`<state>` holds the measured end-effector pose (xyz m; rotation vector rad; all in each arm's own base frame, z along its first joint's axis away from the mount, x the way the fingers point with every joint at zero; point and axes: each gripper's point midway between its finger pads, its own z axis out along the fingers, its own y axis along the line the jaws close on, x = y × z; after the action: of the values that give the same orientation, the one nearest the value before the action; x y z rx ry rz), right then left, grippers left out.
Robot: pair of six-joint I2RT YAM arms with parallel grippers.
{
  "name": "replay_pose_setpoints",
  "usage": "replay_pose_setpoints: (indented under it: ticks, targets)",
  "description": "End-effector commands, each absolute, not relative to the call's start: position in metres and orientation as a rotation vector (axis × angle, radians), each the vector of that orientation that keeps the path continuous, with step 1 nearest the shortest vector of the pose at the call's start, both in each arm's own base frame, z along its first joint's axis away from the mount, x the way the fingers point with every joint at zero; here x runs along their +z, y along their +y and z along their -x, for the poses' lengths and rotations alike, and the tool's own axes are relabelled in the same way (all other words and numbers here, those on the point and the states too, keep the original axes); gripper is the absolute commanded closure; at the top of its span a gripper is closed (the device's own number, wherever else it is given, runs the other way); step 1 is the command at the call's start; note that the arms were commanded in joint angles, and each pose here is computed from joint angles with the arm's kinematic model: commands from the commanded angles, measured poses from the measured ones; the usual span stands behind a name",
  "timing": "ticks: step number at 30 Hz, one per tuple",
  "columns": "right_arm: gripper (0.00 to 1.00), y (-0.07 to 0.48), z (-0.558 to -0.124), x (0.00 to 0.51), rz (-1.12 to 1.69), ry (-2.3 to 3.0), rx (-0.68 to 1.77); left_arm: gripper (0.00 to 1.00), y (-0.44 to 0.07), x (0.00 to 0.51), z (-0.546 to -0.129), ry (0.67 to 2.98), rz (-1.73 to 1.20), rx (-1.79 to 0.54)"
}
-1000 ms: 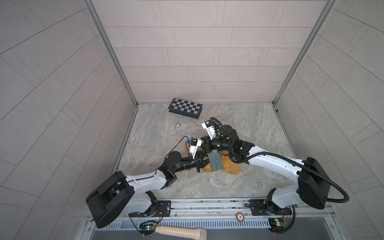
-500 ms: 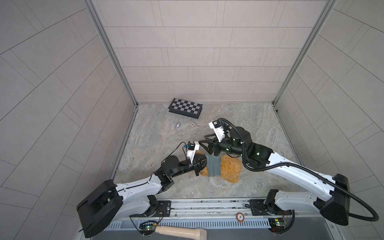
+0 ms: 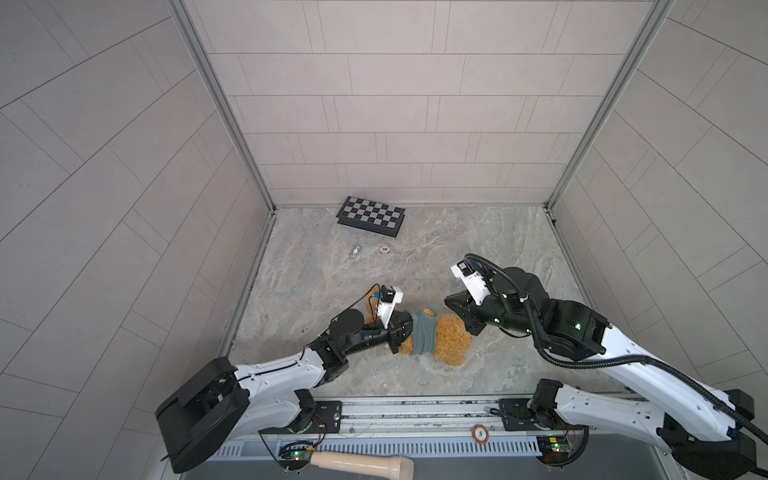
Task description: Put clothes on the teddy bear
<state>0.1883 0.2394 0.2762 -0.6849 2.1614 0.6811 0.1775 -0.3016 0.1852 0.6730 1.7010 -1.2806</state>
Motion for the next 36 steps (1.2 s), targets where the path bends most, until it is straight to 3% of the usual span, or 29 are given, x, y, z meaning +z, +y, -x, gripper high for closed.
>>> replay_pose_setpoints:
  ticks: [1, 10, 23, 32, 36]
  targets:
    - [0.9, 0.247, -0.183, 0.248, 0.727, 2.277, 0.685, 1.0, -0.303, 0.196, -0.175, 1.65, -0.72, -1.265]
    - [0.93, 0.275, -0.187, 0.227, 0.795, 2.329, 0.749, 1.0, -0.301, 0.188, -0.171, 1.673, -0.75, -1.249]
    - [0.89, 0.279, -0.181, 0.2, 0.822, 2.402, 0.78, 1.0, -0.303, 0.189, -0.17, 1.677, -0.759, -1.257]
    - [0.67, 0.278, -0.182, 0.183, 0.817, 2.434, 0.76, 1.0, -0.306, 0.187, -0.167, 1.678, -0.776, -1.261]
    - [0.67, 0.278, -0.182, 0.172, 0.818, 2.453, 0.751, 1.0, -0.306, 0.186, -0.166, 1.682, -0.781, -1.258]
